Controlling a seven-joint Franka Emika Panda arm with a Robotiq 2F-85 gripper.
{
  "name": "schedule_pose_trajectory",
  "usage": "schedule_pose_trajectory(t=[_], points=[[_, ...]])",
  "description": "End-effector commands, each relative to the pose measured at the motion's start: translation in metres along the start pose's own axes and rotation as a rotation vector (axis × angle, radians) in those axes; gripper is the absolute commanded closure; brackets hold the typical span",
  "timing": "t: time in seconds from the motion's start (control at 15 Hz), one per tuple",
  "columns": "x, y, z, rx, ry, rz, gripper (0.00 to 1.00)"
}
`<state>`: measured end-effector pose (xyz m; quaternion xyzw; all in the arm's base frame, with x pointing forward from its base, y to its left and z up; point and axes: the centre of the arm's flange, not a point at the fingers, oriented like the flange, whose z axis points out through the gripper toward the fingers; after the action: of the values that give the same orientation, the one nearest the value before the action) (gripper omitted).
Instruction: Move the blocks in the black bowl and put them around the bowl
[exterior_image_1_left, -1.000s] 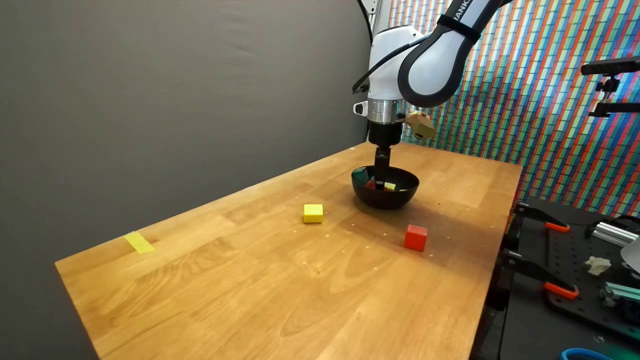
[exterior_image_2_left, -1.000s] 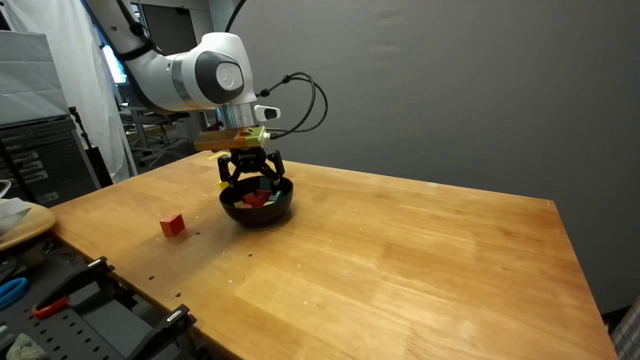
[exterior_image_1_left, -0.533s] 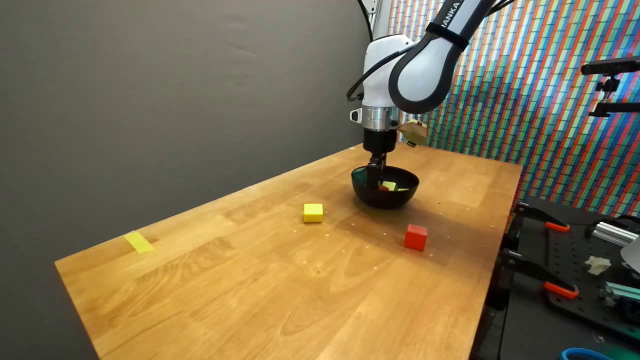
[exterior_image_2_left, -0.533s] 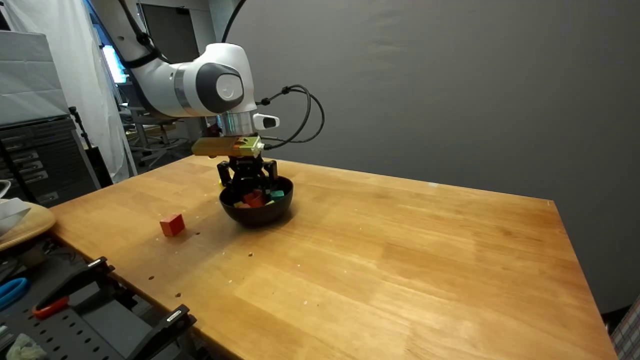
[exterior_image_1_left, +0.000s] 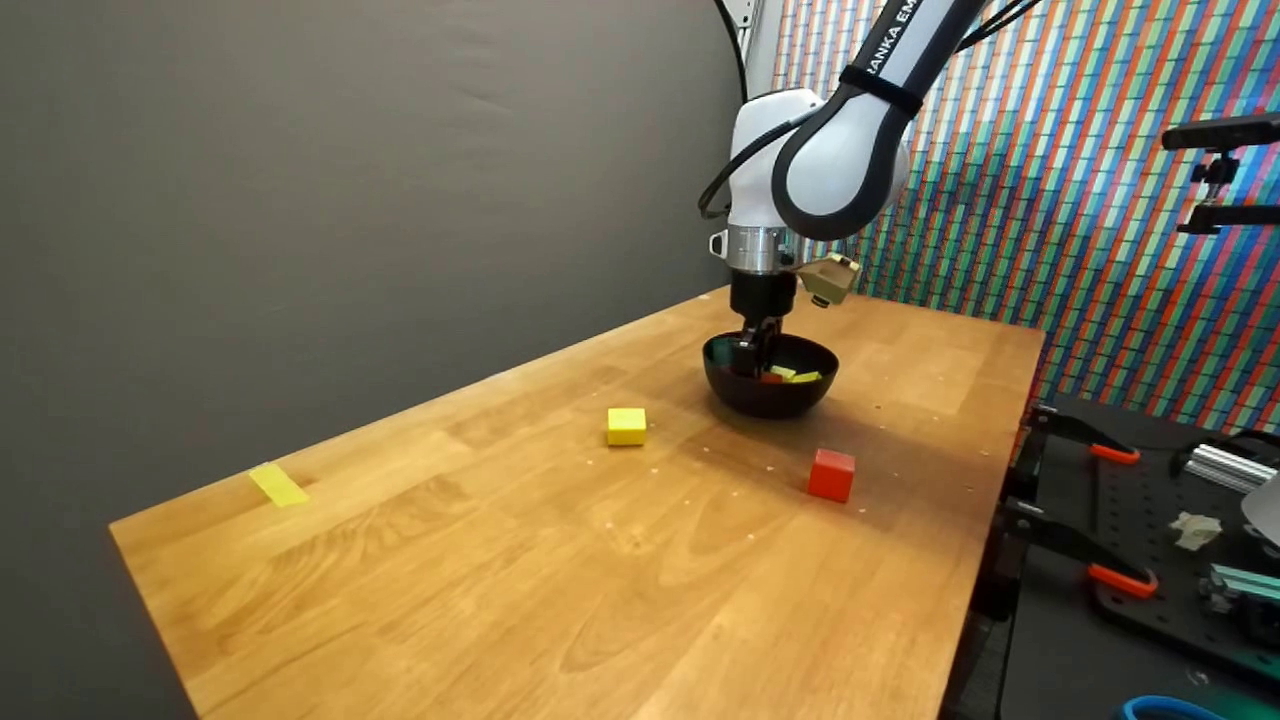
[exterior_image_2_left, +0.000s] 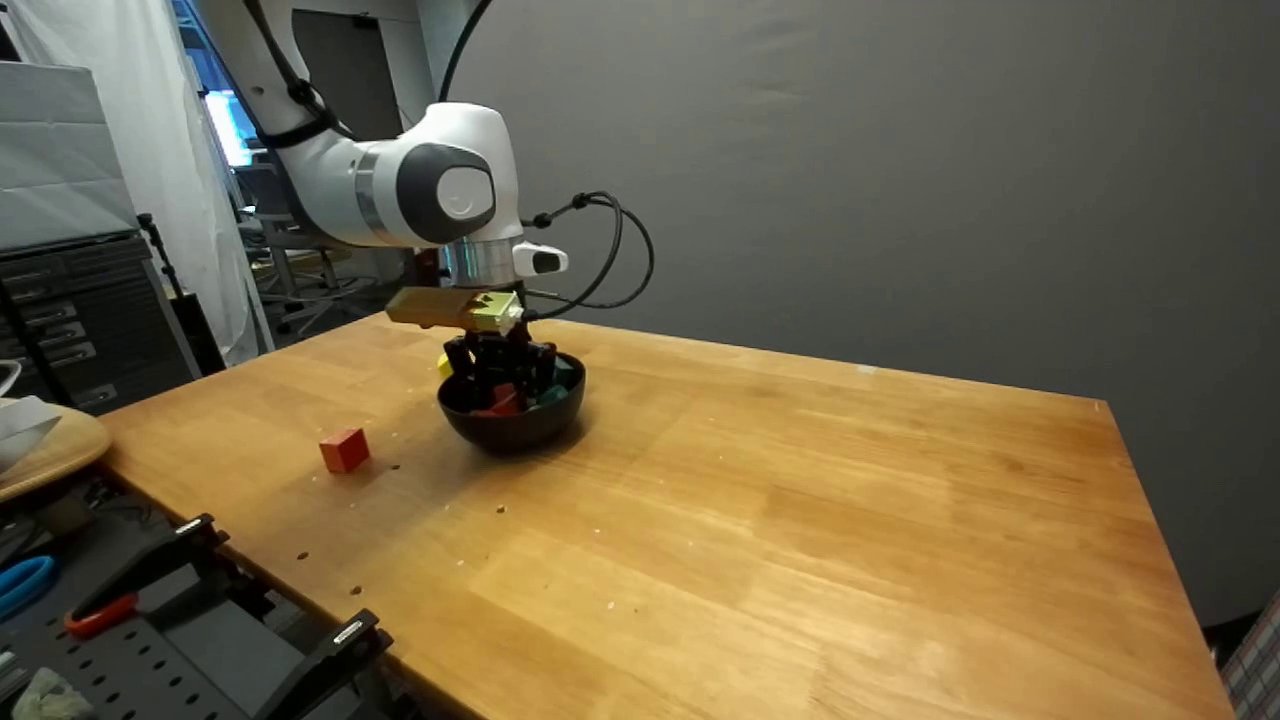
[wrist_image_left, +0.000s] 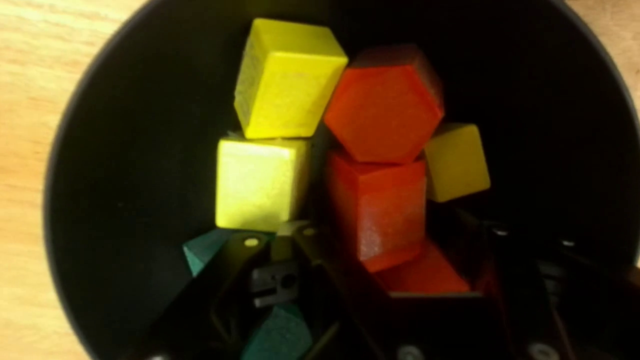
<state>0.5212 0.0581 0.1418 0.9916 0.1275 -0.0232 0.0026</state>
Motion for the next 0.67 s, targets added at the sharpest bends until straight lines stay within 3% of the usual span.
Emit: schedule_pose_trajectory(t=[0.0, 0.07, 0.13, 0.33, 0.6], points=[[0.000, -0.001, -0.005, 0.007, 0.037, 0.059, 0.54], [-0.001, 0.000, -0.013, 0.000, 0.047, 0.063, 0.55], [-0.002, 0.000, -0.022, -0.002, 0.056, 0.070, 0.69], [-0.012, 0.007, -0.061, -0.044, 0.098, 0.068, 0.87], [-0.039, 0.032, -0.108, -0.133, 0.158, 0.110, 0.85]])
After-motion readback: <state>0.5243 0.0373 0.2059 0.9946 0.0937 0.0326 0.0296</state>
